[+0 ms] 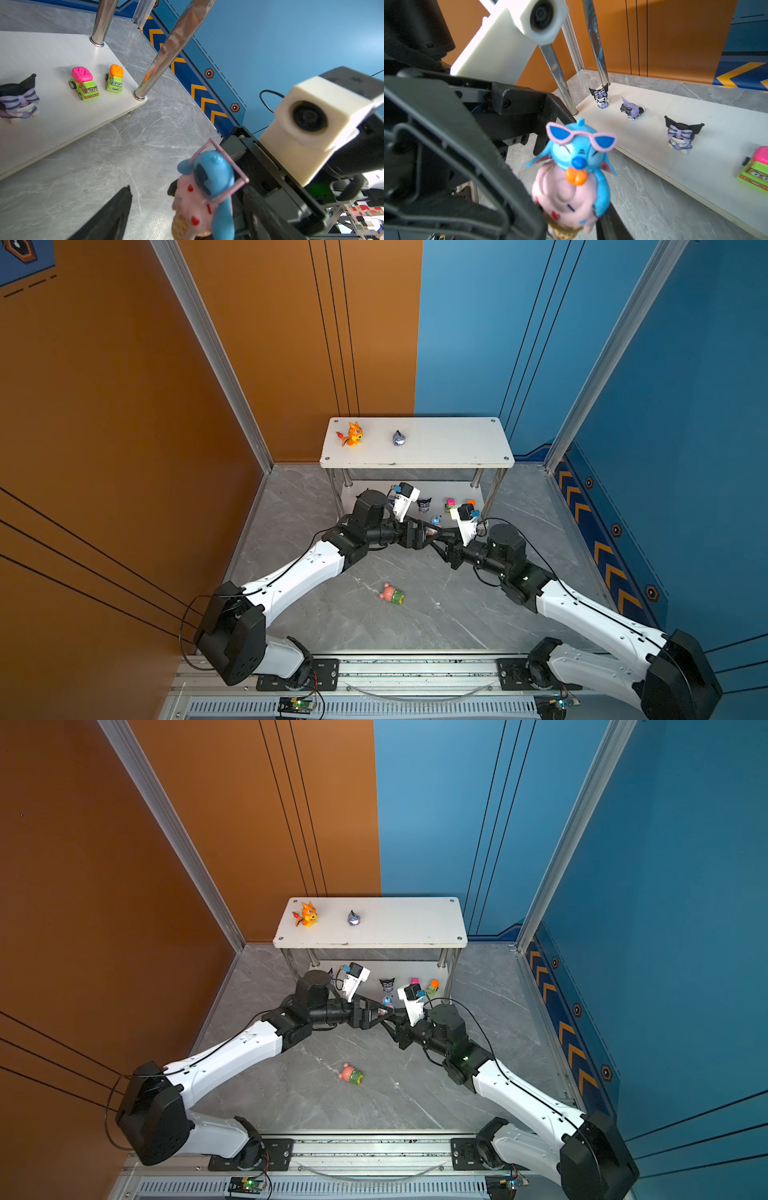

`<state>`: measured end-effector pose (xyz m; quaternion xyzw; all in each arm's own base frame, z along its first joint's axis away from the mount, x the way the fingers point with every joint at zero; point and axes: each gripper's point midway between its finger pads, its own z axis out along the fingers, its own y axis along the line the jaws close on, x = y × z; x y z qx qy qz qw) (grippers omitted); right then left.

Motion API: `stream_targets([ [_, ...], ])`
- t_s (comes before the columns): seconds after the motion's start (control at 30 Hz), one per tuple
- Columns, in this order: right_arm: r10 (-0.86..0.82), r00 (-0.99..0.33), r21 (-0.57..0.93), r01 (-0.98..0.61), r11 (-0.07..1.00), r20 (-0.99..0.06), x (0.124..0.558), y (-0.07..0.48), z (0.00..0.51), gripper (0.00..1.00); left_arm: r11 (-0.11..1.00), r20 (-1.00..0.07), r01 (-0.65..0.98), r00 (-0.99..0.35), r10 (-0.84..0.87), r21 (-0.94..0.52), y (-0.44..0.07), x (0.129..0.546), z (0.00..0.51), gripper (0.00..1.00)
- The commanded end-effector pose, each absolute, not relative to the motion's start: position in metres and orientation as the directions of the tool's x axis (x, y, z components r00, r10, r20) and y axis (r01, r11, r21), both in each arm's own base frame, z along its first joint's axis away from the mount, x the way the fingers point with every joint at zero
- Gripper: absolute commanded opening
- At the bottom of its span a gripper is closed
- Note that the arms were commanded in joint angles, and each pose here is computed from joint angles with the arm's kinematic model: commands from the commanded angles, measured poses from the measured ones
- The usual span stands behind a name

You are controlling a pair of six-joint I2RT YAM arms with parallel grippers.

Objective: Place and organize the plastic toys onto the shelf
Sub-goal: 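Open the left gripper while the right gripper pulls the Stitch figure away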

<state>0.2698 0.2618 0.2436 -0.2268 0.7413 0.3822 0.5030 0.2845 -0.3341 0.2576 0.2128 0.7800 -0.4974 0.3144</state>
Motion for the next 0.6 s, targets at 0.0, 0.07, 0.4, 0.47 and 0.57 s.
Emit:
stream_targets([
  [0.0,0.061,-0.354,0.313,-0.718,0.621,-0.933,0.265,0.254,0.253,0.26,0.426,-0.693,0.641,-0.720,0.044,-0.639,-0.326,0.281,0.253,0.85],
  [0.07,0.057,-0.358,0.313,-0.716,0.624,-0.932,0.261,0.251,0.253,0.26,0.423,-0.696,0.643,-0.717,0.039,-0.639,-0.326,0.282,0.255,0.85],
  [0.4,0.025,-0.343,0.261,-0.665,0.700,-0.939,0.255,0.227,0.250,0.25,0.368,-0.731,0.688,-0.681,0.030,-0.626,-0.322,0.271,0.276,0.85],
  [0.47,0.013,-0.322,0.233,-0.655,0.719,-0.947,0.254,0.220,0.256,0.25,0.370,-0.742,0.698,-0.669,0.033,-0.613,-0.316,0.267,0.279,0.85],
  [0.57,-0.011,-0.289,0.189,-0.653,0.734,-0.957,0.251,0.213,0.273,0.25,0.394,-0.754,0.699,-0.656,0.022,-0.597,-0.305,0.267,0.281,0.85],
])
